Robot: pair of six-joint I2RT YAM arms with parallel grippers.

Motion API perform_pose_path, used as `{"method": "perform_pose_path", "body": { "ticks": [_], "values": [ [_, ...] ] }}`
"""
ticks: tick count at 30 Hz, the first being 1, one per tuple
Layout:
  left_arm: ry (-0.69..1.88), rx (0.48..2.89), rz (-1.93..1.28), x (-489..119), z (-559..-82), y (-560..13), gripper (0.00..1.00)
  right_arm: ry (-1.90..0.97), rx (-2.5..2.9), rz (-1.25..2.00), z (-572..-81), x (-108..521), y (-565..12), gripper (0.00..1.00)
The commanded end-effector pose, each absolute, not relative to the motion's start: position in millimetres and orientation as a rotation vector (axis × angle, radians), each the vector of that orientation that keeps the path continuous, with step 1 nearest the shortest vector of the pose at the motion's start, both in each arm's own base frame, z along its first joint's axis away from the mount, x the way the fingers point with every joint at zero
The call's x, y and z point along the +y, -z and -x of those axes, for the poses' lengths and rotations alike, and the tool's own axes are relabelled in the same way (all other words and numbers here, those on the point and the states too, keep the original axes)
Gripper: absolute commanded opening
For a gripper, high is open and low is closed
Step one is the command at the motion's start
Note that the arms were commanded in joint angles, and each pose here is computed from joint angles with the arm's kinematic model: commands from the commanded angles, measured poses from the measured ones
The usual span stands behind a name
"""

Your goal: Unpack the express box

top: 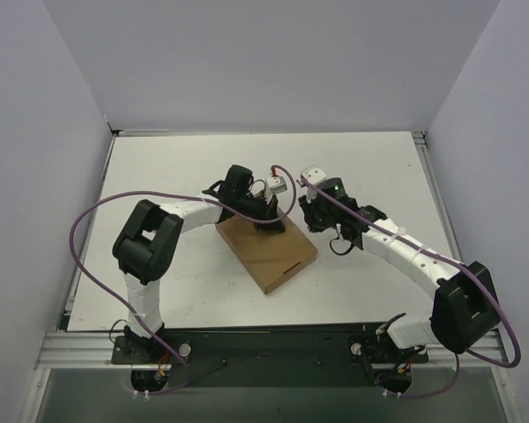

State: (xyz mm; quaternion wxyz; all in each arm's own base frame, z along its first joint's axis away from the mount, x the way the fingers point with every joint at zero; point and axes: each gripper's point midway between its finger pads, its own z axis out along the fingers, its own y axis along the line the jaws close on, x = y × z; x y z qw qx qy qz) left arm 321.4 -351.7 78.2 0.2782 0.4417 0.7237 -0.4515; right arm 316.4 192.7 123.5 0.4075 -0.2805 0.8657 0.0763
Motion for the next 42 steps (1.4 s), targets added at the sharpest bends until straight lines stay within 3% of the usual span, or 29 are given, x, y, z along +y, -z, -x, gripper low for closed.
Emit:
{"method": "perform_pose_path", "body": {
  "ticks": [1, 8, 16, 22, 42],
  "values": [
    [1.096, 2.031, -1.158, -332, -341, -66, 0.0, -0.162, 2.165, 0.572, -347, 173, -162, 0.0],
    [1.21, 1.862, -1.175, -337, -343, -122, 0.0, -0.147, 2.136, 0.483, -359, 159, -184, 0.0],
    [1.474, 1.756, -1.04, -388, -341, -152, 0.0, -0.268, 2.204, 0.435, -343, 161, -182, 0.0],
    [1.51, 1.841, -1.003, -389, -339, -117, 0.0, -0.407, 2.194, 0.401, -325, 176, -190, 0.0],
    [1.417, 2.052, -0.9, -358, -358, -48, 0.0, -0.315, 2.102, 0.538, -327, 202, -164, 0.0]
  ]
}}
